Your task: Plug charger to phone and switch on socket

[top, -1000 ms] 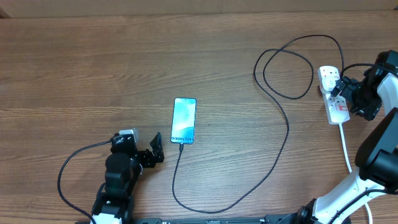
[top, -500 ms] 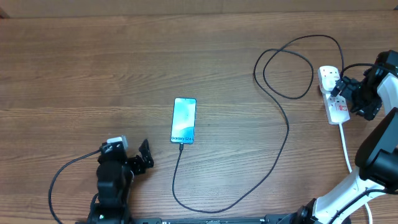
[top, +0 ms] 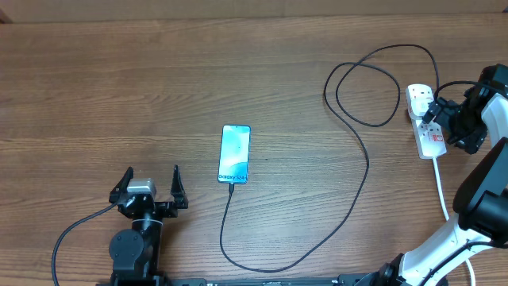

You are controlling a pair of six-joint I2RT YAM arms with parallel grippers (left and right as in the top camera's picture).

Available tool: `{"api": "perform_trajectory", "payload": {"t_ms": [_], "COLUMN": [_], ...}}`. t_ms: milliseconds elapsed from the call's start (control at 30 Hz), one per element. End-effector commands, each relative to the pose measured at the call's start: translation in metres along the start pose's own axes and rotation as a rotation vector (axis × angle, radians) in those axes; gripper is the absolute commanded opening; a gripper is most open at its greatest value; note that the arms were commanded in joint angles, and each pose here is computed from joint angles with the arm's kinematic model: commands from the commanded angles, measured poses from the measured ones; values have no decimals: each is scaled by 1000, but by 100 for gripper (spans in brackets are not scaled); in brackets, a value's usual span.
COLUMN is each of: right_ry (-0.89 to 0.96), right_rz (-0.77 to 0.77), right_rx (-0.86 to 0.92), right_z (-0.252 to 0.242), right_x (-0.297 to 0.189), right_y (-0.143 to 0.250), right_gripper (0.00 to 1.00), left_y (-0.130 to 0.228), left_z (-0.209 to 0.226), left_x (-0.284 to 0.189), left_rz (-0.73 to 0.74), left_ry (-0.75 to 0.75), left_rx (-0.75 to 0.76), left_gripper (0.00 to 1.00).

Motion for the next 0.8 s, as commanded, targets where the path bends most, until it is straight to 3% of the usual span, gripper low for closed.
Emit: {"api": "perform_trajectory", "payload": {"t_ms": [0,767], "right_ry": [-23,-23], "right_rz": [-29,-29], "right_rx": [-3,-3], "right_z": [6,6], "right_x": [-3,-3], "right_y": [-9,-9], "right_gripper": [100,100], "left_y": [-1,-2], "left_z": [0,0], "left_x": [-1,-1], "left_rz": [-10,-14], "left_ry": [6,4], "left_rx": [65,14], "left_gripper": [100,100]}}
Point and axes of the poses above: each gripper's point midway between its finger pads, its own x axis out along the fingers, its own z axis along the line the jaws close on, y = z × x, the point moved 4 cm from there along -x, back along the fingers, and after that the axes turned 2 degrees about -x, right-handed, at the moved point
